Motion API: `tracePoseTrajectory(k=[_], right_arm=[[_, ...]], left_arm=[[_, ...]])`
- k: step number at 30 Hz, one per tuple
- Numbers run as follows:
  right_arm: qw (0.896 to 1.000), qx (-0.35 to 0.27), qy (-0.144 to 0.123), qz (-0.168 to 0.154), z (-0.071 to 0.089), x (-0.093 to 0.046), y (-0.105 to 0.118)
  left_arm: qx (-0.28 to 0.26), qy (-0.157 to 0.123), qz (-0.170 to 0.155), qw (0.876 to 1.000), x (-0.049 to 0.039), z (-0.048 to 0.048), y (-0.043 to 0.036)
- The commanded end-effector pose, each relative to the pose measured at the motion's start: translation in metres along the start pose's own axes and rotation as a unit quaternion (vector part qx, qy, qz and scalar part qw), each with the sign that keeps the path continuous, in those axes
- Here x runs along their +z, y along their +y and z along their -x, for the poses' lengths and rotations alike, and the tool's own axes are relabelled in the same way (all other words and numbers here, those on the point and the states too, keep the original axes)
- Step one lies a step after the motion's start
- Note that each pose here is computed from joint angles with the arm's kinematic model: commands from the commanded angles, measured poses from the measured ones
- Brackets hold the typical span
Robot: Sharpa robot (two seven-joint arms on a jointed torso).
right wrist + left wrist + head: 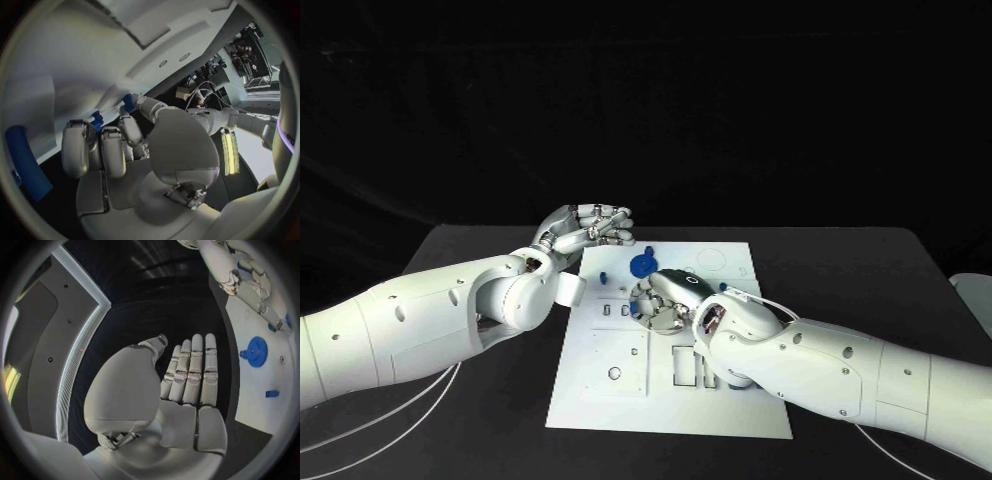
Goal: Assemble the parts on the task board
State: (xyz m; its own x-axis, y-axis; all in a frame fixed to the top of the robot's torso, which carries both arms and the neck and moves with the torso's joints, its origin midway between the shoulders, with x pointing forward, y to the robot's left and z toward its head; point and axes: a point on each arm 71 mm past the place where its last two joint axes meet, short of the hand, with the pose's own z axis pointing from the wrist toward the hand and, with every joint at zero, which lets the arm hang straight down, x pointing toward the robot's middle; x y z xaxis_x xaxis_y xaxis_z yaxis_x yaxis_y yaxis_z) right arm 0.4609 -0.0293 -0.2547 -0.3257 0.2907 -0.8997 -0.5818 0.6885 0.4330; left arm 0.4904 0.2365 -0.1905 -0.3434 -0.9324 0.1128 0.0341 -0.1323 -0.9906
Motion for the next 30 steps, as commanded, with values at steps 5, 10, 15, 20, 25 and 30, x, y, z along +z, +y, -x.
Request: tracePoseTrajectory(k=[5,10,15,20,25,30], right_arm=[[1.000,-0.005,-0.005,0.003,0.000,-0.001,0.001],[1.000,-0.004,-0.011,0.005,0.001,-0.001,0.001],[1.000,-0.001,-0.018,0.010,0.002,-0.002,0.002],[0.999,0.011,-0.045,0.029,0.010,-0.011,0.006],[0.995,0.068,-0.056,0.055,0.031,-0.023,0.009],[0.985,0.158,-0.032,0.053,0.056,-0.035,0.001]], left_arm=[[-0.005,0.006,-0.003,1.000,0.0006,-0.0015,-0.0013],[-0.005,0.006,-0.003,1.000,0.0004,-0.0011,-0.0013],[-0.005,0.006,-0.003,1.000,0.0004,-0.0008,-0.0014],[-0.003,0.003,-0.001,1.000,0.0000,0.0015,-0.0012],[0.045,0.019,0.014,0.999,-0.0012,0.0025,0.0007],[0.096,0.013,0.038,0.995,-0.0011,0.0066,0.0046]])
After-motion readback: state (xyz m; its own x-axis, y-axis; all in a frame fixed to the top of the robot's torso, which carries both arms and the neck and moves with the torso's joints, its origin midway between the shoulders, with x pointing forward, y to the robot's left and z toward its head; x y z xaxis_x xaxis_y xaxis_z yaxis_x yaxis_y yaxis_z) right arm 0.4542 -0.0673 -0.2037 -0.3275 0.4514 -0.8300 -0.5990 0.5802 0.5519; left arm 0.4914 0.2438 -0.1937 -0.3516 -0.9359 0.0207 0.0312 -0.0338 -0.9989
